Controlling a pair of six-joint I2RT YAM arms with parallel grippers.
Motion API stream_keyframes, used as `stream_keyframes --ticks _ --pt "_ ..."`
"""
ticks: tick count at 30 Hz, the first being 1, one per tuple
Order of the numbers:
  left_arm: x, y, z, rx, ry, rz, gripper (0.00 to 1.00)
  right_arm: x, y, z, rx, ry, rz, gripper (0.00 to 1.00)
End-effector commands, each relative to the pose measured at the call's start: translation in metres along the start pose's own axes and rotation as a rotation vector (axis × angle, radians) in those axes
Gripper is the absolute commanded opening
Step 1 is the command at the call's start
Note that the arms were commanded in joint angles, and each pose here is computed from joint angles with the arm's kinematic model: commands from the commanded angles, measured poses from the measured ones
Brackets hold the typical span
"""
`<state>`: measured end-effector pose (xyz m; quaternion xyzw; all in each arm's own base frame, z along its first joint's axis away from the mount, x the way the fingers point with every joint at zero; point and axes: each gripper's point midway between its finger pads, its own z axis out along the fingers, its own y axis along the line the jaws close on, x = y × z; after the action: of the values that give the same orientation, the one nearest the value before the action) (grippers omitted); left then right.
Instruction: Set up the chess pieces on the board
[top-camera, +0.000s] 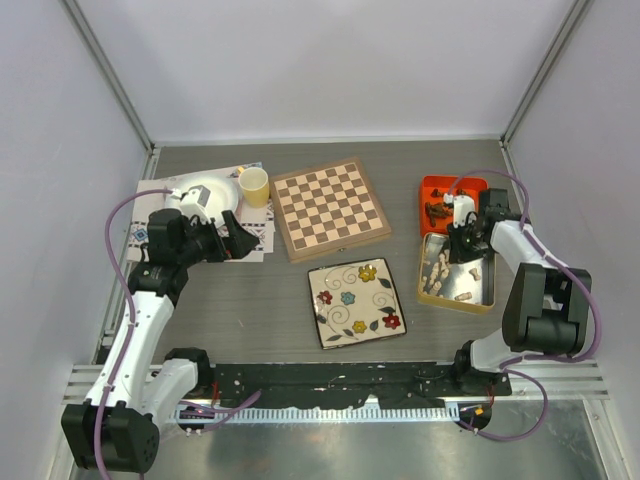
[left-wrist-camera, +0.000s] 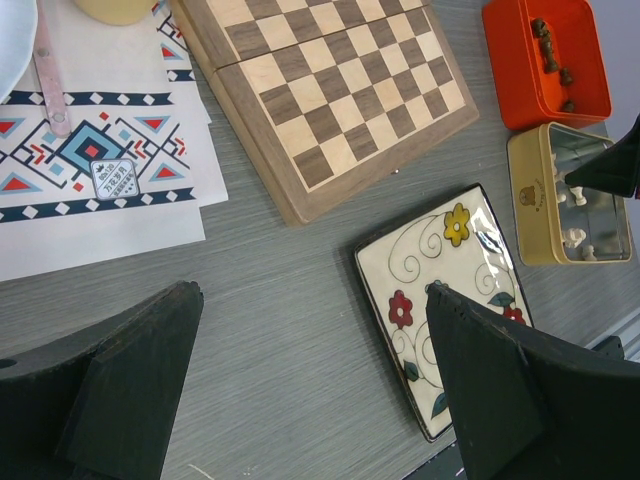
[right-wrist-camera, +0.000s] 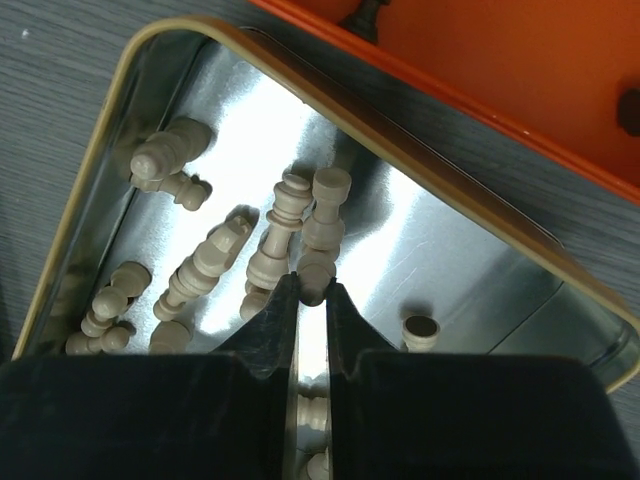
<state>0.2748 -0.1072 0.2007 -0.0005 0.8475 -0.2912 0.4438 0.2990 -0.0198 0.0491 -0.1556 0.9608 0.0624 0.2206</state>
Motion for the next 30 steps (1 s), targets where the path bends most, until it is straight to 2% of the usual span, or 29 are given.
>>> stream_keyframes --ticks 1,6,12,16,19,21,22,28,29,30 --pt "-0.015 -0.01 -0.002 0.039 -0.052 0.052 1.0 -0.008 -0.016 -0.019 0.104 -0.031 -0.07 0.01" --pt "-0.015 -0.011 -0.001 0.045 -0.05 0.05 1.0 -0.011 -0.016 -0.04 0.112 -0.033 -0.126 0.01" --pt "-0.013 -0.026 -0.002 0.138 -0.041 0.048 1.0 -0.014 0.021 -0.053 -0.109 -0.053 -0.254 0.01" --pt "0.0 -0.068 0.0 0.35 0.006 0.026 0.99 -0.003 0.031 -0.055 -0.178 -0.029 -0.35 0.01" --pt "0.022 -0.1 0.013 0.434 0.088 -0.004 0.99 0.0 0.034 -0.059 -0.193 -0.043 -0.434 0.02" --pt "0.025 -0.125 0.021 0.499 0.093 -0.014 0.98 -0.001 0.037 -0.063 -0.206 -0.062 -0.499 0.02" --pt "0.041 -0.142 0.028 0.535 0.156 -0.057 0.97 -0.002 0.038 -0.064 -0.207 -0.072 -0.519 0.01" --pt "0.047 -0.215 0.057 0.706 0.201 -0.153 0.91 -0.011 0.055 -0.076 -0.287 -0.156 -0.632 0.01" --pt "0.06 -0.216 0.077 0.683 0.259 -0.206 0.87 -0.012 0.058 -0.077 -0.297 -0.166 -0.638 0.02" --pt "0.048 -0.231 0.081 0.721 0.242 -0.209 0.85 -0.013 0.06 -0.078 -0.305 -0.179 -0.644 0.02"
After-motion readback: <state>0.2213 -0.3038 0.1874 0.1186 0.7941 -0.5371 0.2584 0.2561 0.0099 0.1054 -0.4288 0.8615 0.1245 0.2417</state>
